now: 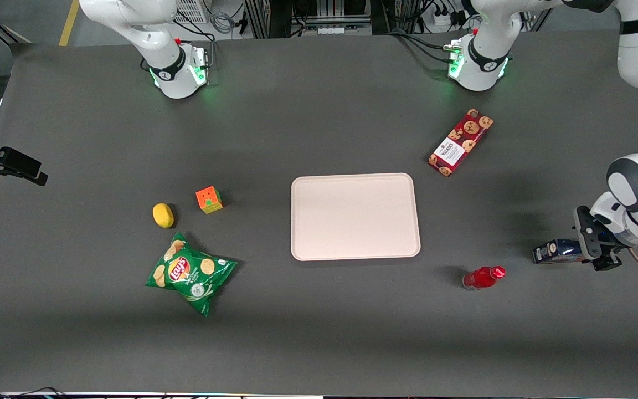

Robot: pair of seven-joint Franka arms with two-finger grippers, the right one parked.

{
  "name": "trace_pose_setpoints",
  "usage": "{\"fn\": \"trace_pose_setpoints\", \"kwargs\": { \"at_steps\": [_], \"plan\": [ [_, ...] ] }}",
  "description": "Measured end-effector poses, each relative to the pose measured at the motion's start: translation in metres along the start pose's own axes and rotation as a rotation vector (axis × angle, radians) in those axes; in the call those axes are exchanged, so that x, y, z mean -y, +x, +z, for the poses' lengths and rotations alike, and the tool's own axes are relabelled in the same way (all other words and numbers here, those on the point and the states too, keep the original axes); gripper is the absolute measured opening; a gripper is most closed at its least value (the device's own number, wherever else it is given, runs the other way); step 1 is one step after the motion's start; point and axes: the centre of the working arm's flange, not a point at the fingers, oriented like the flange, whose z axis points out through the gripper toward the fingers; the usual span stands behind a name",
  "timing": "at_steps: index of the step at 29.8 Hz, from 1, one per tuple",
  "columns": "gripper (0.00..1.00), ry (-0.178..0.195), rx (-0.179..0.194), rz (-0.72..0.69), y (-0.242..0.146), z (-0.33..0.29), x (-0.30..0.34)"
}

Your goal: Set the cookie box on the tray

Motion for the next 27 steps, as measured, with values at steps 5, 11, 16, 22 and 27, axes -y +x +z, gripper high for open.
{"fn": "trace_pose_setpoints", "kwargs": {
  "at_steps": [5, 11, 16, 22, 27],
  "plan": [
    [0.82, 0.002, 0.000, 0.001, 0.000, -0.001, 0.001],
    [0.47, 0.015, 0.001, 0.000, 0.002, -0.004, 0.004],
    [0.23, 0.038, 0.005, -0.002, 0.004, -0.014, 0.012],
    [0.16, 0.088, 0.009, 0.003, 0.012, -0.044, 0.030],
    [0.16, 0.107, -0.002, -0.001, 0.018, -0.098, 0.045]
  ]
}}
